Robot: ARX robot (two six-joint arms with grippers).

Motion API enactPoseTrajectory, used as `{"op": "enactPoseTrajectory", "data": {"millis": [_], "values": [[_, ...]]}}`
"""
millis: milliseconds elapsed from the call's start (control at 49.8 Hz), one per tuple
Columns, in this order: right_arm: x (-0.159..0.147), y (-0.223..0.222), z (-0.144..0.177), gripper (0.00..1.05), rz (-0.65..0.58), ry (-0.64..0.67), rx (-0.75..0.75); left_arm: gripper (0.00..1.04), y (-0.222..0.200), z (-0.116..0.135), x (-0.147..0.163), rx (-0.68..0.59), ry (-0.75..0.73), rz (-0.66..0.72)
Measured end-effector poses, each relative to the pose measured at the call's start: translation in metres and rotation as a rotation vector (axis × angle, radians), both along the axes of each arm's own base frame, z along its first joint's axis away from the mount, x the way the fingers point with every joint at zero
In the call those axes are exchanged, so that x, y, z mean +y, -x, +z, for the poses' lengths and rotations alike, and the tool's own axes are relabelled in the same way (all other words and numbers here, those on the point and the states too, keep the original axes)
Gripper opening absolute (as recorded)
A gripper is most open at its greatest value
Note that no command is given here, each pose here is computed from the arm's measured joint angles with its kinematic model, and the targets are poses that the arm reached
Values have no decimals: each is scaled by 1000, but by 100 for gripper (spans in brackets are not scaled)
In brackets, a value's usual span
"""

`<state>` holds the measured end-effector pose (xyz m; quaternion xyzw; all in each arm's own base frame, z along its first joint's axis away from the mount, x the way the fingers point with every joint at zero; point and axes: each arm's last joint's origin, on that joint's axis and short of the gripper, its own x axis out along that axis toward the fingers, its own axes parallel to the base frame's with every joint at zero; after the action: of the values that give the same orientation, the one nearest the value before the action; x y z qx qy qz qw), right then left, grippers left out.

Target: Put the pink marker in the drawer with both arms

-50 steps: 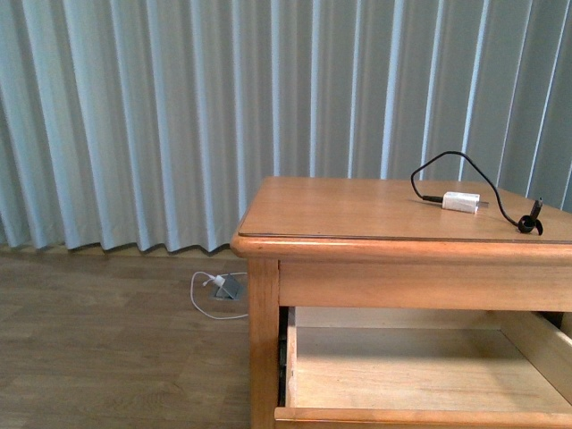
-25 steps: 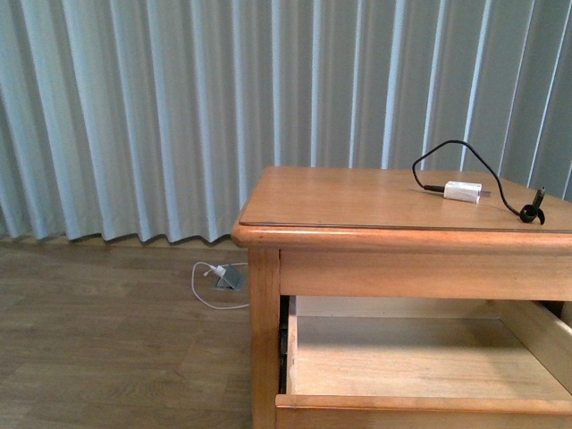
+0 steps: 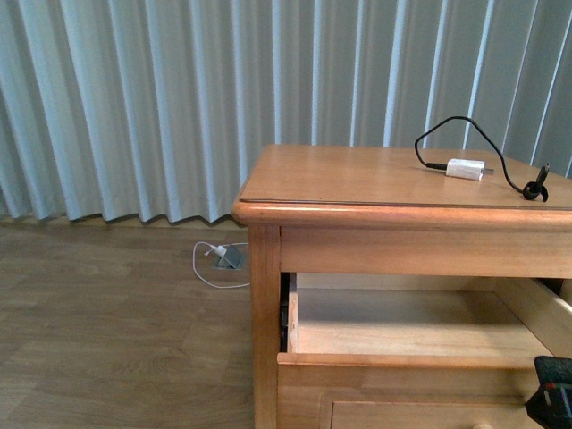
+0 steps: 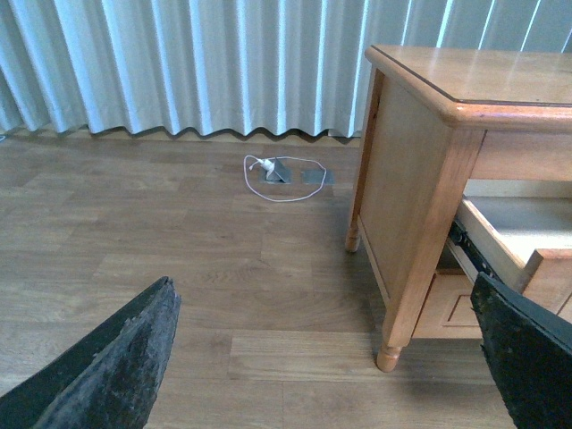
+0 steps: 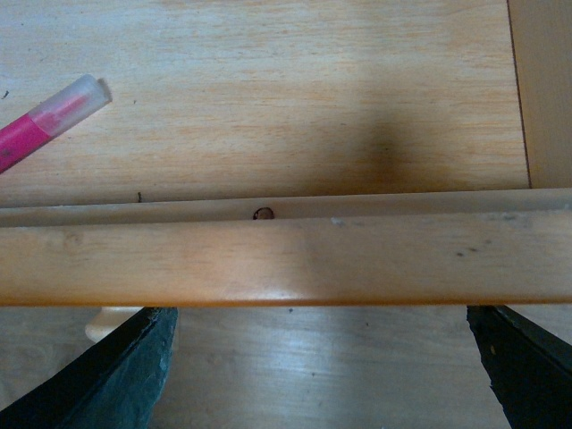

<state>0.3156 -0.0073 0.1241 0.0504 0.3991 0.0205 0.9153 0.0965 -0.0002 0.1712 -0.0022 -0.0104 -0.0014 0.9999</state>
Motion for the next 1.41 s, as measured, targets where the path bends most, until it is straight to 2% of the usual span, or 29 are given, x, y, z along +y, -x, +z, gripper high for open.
{"op": "enactPoseTrajectory", "data": {"millis": [201,623,984,1406], "values": [[4,-27,-4,96,-31,28,-69,99,0,0,0,0,0,0],[9,-81,-19,96,-81,-3,-207,99,0,0,0,0,0,0],[10,-100,-37,96,-117,-67,-342,99,0,0,0,0,0,0],[10,-105,-40,96,-148,-116,-385,99,0,0,0,0,0,0]]}}
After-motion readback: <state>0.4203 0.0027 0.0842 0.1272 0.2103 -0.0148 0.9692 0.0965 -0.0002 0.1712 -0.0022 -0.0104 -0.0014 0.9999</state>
